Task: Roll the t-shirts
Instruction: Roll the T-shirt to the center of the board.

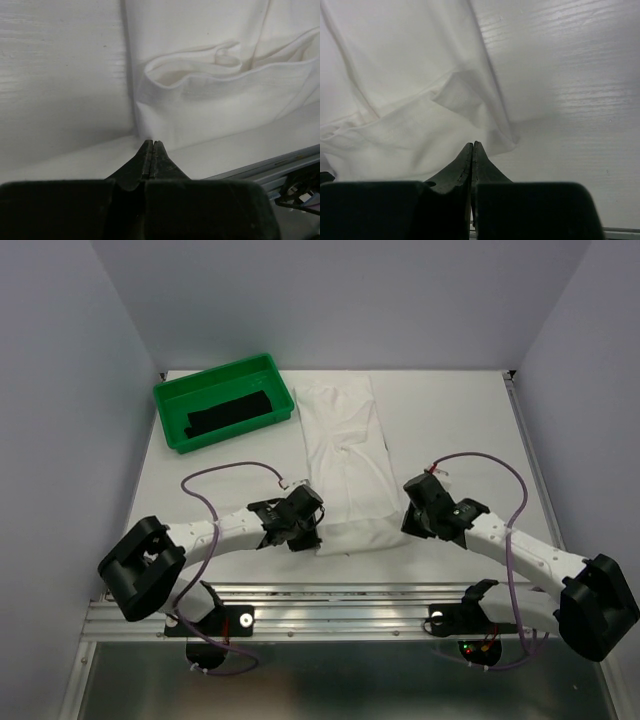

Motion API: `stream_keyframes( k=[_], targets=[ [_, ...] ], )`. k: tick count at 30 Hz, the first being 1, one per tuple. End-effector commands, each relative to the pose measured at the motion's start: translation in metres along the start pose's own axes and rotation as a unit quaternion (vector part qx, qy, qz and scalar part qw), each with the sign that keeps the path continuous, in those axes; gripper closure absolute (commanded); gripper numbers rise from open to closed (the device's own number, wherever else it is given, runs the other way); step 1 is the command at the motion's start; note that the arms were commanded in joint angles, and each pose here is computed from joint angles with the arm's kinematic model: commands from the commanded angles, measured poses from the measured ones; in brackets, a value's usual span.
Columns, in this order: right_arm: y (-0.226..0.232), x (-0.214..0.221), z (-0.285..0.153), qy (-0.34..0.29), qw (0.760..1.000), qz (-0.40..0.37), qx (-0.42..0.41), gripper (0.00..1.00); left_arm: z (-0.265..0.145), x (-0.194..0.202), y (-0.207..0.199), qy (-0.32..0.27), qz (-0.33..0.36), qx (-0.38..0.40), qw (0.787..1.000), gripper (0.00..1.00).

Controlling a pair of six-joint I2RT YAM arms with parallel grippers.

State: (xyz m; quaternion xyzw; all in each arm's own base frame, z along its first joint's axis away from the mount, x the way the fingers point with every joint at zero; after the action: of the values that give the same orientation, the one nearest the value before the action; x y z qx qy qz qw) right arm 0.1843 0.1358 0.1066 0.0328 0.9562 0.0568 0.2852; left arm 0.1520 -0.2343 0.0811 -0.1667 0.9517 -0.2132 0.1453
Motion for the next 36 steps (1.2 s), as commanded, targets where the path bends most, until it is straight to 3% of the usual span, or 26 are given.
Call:
stream_keyframes(
  k=[1,7,13,24,30,36],
  targets=[
    [0.013,-0.022,-0.020,-0.025,0.999,-0.013,-0.042,0.99,-0.026,-0.007,-0.007,-0.017,0.009,0.022,1.000,1.00],
    [0.055,-0.031,-0.022,-0.012,0.991,-0.031,-0.133,0.99,-0.026,-0.008,-0.032,-0.001,0.011,0.056,0.998,1.00],
    [0.083,-0.029,-0.012,0.000,0.986,-0.057,-0.158,0.98,-0.024,-0.010,-0.039,-0.001,-0.001,0.061,0.998,1.00],
    [0.064,-0.004,0.042,0.051,0.995,-0.071,-0.045,0.99,-0.017,-0.003,-0.052,0.019,0.003,0.067,0.998,1.00],
    [0.068,-0.031,0.009,-0.007,0.996,-0.062,-0.068,0.99,-0.012,0.002,-0.067,0.030,0.010,0.080,0.996,1.00],
    [0.042,-0.050,-0.003,-0.046,0.997,-0.054,-0.008,0.98,-0.003,-0.005,-0.082,0.018,-0.001,0.082,0.996,1.00]
  ],
)
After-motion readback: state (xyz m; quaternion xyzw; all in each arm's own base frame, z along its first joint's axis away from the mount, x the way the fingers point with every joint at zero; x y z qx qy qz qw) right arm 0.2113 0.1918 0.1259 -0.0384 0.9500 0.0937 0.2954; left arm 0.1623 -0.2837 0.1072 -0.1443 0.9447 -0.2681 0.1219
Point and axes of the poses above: each gripper's point midway between its finger pads, its own z axis out along the fingers, its own y axis along the line the jaws close on, x = y × z, the point moved 6 cm from there along -z, back along the fingers, and after that the axes turned 13 degrees about -z, right-handed, at the moved point
